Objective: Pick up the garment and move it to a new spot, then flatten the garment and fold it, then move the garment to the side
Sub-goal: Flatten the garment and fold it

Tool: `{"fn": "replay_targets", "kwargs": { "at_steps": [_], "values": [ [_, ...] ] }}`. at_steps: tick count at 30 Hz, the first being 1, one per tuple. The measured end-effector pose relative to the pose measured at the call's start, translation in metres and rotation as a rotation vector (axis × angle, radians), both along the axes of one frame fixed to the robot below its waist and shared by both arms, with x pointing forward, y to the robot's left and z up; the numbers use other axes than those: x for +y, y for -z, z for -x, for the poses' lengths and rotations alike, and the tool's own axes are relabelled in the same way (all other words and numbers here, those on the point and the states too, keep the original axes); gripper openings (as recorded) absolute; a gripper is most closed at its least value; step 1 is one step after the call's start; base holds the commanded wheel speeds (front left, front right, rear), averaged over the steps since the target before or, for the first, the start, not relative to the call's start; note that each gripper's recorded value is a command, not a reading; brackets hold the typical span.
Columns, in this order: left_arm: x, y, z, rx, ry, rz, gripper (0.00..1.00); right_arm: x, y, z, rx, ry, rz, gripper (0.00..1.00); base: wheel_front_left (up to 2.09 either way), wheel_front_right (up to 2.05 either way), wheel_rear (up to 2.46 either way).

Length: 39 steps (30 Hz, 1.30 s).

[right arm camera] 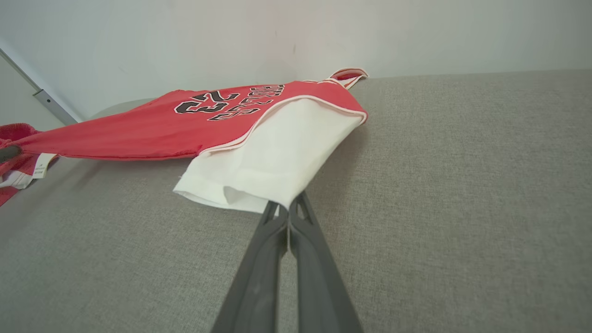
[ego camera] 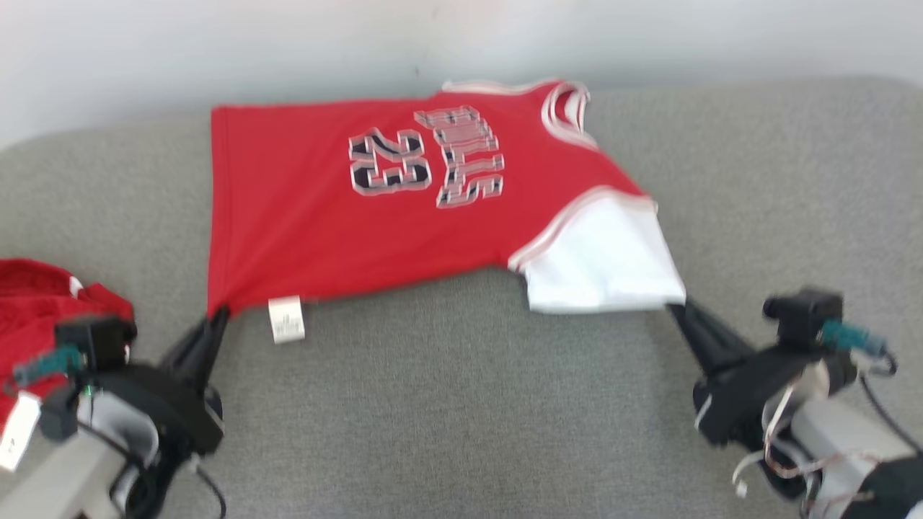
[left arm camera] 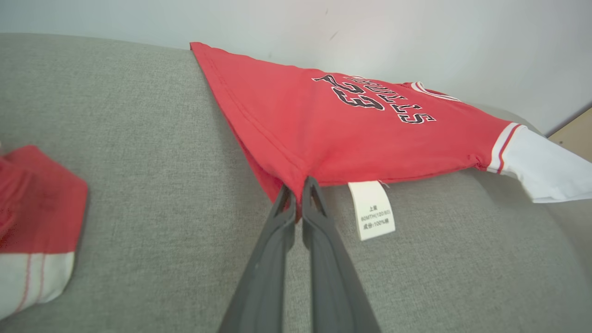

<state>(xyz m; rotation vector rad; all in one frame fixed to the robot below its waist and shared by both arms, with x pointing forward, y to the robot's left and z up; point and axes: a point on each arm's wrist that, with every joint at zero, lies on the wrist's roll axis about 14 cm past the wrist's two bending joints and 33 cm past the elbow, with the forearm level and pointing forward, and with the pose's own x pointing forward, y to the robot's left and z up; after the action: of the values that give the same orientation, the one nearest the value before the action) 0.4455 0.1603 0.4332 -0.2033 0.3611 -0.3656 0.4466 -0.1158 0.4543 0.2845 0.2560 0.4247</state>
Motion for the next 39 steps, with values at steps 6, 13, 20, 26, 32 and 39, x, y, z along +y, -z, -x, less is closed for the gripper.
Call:
{"fn": "replay_targets", "kwargs": {
  "at_steps": [6,13,20,26,32,39],
  "values": [
    [0.002,0.005,0.039,0.020,-0.003,0.003,0.00,-0.007,0.007,0.039,0.032,0.006,0.020,0.00,0.00,0.00,0.00],
    [-0.009,0.009,0.079,0.037,0.011,0.027,0.00,-0.018,0.010,0.077,0.049,0.023,0.044,0.00,0.00,0.00,0.00],
    [-0.007,0.010,0.101,0.035,0.007,0.002,0.00,-0.017,0.017,0.111,0.093,0.024,0.025,0.00,0.00,0.00,0.00],
    [-0.003,0.015,0.113,0.049,0.000,-0.018,0.00,-0.023,0.026,0.127,0.138,0.036,0.035,0.00,0.00,0.00,0.00],
    [-0.007,0.023,0.124,0.075,-0.002,-0.018,0.00,-0.029,0.040,0.139,0.205,0.053,0.044,0.00,0.00,0.00,0.00],
    [0.003,0.031,0.130,0.095,-0.017,-0.079,0.00,-0.015,0.060,0.159,0.312,0.014,0.037,0.00,0.00,0.00,0.00]
  ]
}}
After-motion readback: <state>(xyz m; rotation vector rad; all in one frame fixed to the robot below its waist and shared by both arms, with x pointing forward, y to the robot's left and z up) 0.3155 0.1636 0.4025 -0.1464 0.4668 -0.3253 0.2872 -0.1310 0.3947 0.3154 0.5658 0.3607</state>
